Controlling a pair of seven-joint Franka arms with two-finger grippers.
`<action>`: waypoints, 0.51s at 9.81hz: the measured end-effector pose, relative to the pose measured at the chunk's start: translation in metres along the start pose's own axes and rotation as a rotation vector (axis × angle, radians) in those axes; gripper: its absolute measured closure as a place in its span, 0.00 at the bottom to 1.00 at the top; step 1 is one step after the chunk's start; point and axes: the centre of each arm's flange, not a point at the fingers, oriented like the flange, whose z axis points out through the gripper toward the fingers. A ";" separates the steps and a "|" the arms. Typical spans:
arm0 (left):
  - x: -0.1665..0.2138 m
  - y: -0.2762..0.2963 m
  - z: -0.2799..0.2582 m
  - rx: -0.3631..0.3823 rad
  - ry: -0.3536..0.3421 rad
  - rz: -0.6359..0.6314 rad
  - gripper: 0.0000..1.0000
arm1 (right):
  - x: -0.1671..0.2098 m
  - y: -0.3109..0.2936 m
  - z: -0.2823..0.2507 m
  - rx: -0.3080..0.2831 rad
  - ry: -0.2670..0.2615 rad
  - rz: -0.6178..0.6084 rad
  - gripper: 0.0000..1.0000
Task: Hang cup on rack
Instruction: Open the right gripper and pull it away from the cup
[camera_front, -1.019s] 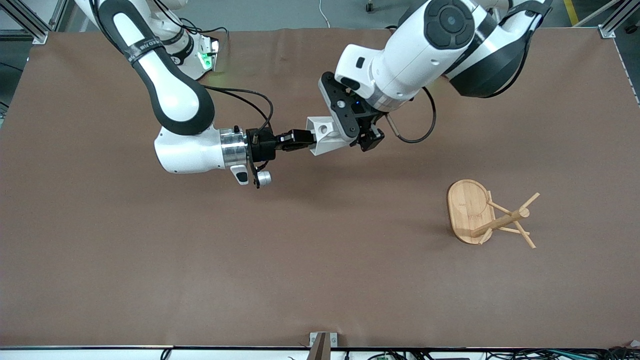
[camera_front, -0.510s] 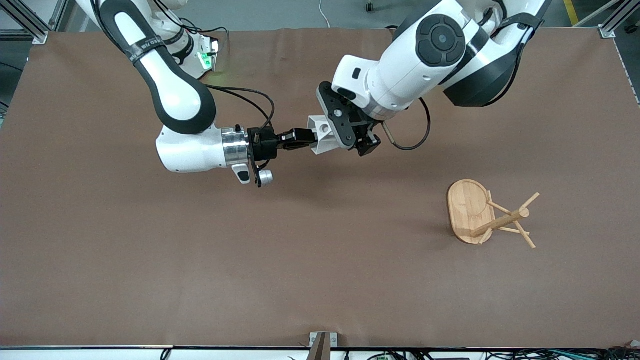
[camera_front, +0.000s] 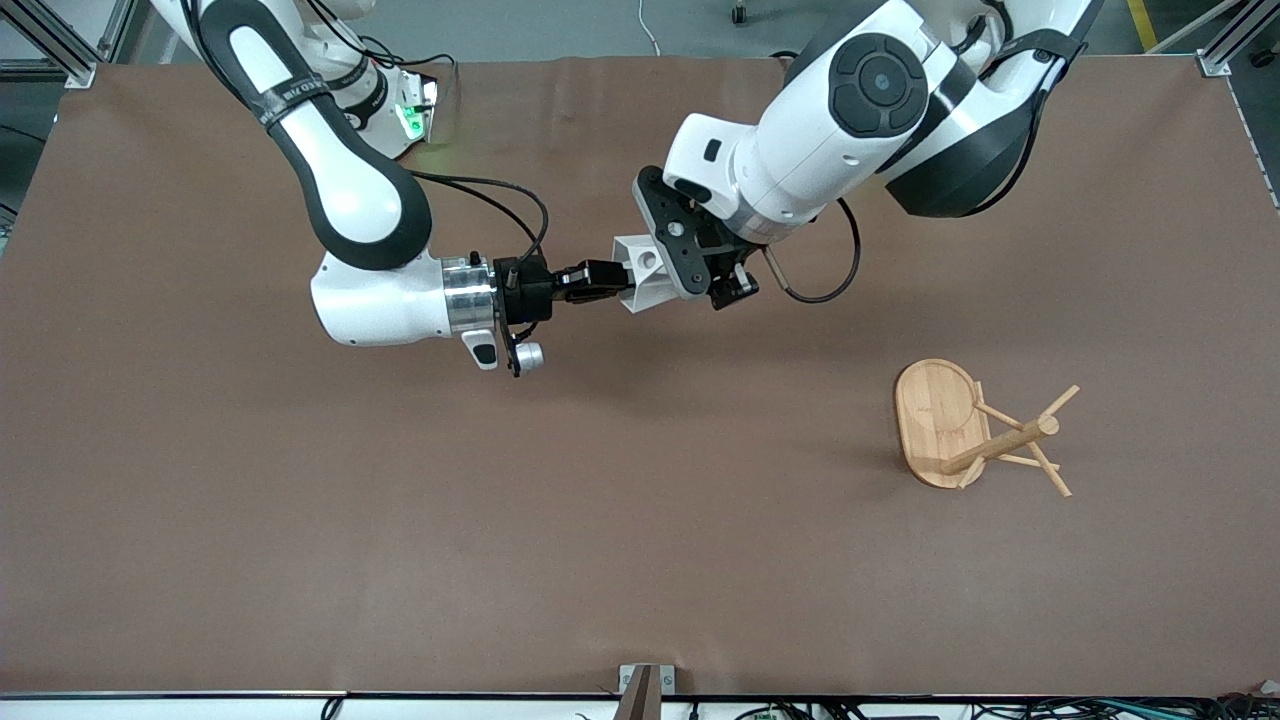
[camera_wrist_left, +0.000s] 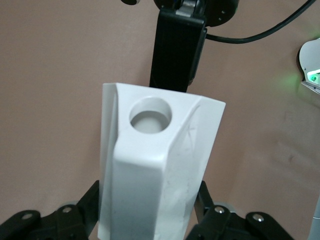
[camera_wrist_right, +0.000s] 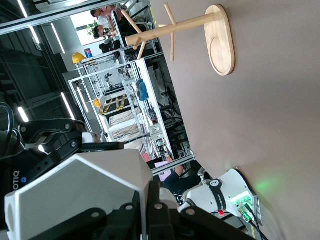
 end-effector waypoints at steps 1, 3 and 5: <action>0.000 0.000 0.000 0.000 0.000 0.001 0.24 | 0.000 0.000 0.000 0.000 0.000 0.000 0.96; -0.001 -0.004 0.000 0.003 0.003 -0.004 0.25 | -0.003 -0.005 0.001 0.008 -0.020 0.020 0.82; -0.002 -0.010 0.004 0.003 -0.001 -0.010 0.25 | -0.002 -0.010 -0.007 0.012 -0.009 0.030 0.51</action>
